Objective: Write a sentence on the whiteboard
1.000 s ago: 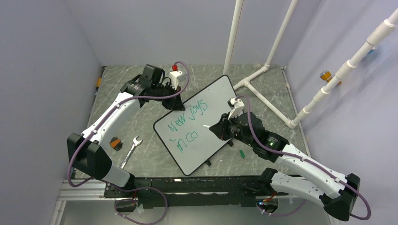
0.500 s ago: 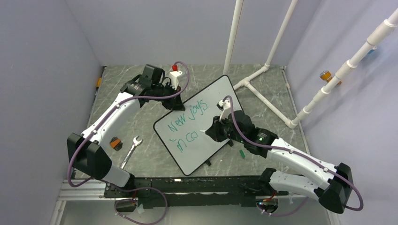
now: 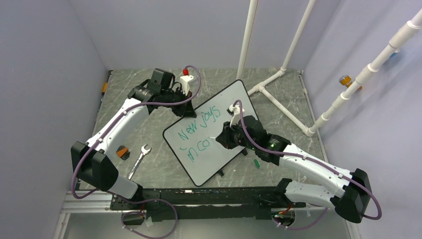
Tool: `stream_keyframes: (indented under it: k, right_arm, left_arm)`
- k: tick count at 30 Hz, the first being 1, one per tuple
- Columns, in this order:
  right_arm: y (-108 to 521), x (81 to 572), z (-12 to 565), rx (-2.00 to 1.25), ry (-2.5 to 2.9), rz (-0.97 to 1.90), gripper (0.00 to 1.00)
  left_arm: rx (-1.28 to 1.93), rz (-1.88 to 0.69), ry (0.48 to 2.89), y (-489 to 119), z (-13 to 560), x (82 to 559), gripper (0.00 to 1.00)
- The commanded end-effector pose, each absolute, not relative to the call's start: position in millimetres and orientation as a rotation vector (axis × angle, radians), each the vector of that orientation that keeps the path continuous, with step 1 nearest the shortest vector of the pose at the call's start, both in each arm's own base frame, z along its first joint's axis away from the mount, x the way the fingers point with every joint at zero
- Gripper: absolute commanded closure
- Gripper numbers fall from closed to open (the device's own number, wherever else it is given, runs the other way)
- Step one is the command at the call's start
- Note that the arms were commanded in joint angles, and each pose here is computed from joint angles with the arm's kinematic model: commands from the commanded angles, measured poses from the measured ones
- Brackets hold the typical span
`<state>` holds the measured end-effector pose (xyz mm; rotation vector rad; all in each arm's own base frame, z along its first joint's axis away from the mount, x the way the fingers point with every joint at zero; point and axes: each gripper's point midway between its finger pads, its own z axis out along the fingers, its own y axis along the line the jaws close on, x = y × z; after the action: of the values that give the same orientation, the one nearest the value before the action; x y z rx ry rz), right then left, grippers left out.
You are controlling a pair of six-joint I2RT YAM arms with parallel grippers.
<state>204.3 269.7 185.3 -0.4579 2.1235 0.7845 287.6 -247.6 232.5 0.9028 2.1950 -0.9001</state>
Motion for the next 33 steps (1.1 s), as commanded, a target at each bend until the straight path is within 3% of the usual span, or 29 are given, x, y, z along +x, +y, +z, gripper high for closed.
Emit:
stream_keyframes:
  k: [1, 33]
  right_arm:
    - [273.0, 219.7, 212.0, -0.422, 2.035, 0.78, 1.0]
    - [258.6, 200.7, 174.5, -0.384, 2.15, 0.784, 1.0]
  left_arm:
    - [1.046, -0.756, 2.145, -242.7, 217.6, 290.1, 1.0]
    - [1.046, -0.755, 2.144, -243.1, 218.2, 290.1, 1.0]
